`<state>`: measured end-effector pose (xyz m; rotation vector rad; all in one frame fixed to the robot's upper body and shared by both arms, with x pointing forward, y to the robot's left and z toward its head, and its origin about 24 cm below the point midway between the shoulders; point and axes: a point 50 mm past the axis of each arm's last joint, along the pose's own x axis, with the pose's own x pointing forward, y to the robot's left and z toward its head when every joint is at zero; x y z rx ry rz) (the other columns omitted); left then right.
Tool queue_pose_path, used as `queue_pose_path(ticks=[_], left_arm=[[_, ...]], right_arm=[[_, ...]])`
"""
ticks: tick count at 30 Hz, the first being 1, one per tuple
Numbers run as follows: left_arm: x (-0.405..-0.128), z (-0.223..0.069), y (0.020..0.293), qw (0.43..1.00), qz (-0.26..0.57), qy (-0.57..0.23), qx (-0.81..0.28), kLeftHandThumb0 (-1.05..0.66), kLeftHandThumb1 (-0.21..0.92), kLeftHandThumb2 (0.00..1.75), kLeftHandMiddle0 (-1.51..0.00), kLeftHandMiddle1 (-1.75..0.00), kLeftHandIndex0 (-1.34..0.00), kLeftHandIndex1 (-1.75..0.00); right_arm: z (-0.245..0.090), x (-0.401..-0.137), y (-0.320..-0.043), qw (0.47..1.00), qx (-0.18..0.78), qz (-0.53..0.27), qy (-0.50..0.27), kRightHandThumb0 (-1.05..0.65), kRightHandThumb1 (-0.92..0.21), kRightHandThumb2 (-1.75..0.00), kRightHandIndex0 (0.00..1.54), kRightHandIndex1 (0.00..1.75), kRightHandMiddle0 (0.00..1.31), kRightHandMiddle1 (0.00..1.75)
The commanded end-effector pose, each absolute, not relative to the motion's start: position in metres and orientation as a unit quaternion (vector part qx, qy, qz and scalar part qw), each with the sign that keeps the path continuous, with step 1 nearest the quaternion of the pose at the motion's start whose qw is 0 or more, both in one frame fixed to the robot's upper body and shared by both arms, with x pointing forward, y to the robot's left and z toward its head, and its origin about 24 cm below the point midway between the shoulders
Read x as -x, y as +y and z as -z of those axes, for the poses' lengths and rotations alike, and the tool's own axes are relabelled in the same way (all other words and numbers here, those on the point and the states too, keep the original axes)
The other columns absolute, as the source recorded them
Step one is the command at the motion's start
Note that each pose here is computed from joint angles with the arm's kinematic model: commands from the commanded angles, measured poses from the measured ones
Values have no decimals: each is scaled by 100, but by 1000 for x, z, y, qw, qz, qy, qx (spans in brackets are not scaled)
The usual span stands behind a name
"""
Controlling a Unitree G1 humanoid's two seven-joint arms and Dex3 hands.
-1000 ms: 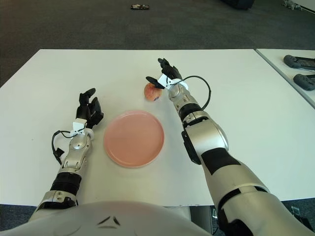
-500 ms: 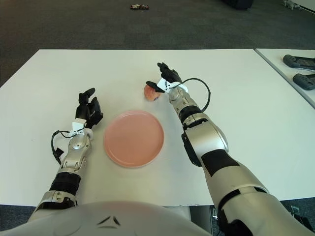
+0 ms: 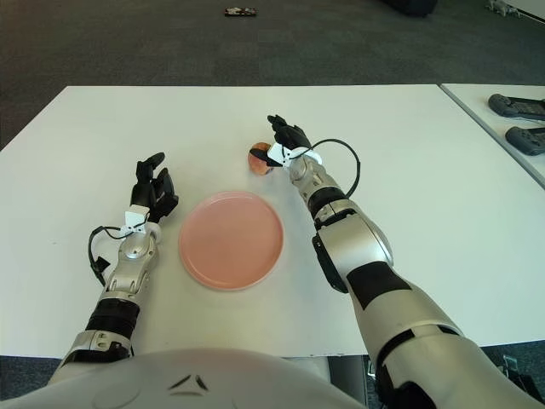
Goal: Put the apple into the plate.
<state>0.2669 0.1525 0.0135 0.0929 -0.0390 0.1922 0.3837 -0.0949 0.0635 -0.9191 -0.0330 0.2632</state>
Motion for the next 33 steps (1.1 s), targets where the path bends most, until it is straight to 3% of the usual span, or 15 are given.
queue_pose_path(ticks=[1, 33], left_arm=[[-269, -15, 154, 994, -93, -21, -47, -75, 92, 80, -41, -1, 0, -89], [-271, -15, 151, 994, -91, -26, -49, -74, 92, 82, -41, 0, 0, -87]], right_arm=[[-60, -381, -94, 882, 451, -133, -23, -85, -92, -55, 13, 32, 0, 28], [-46, -371, -86, 840, 506, -189, -39, -82, -92, -51, 4, 23, 0, 27]])
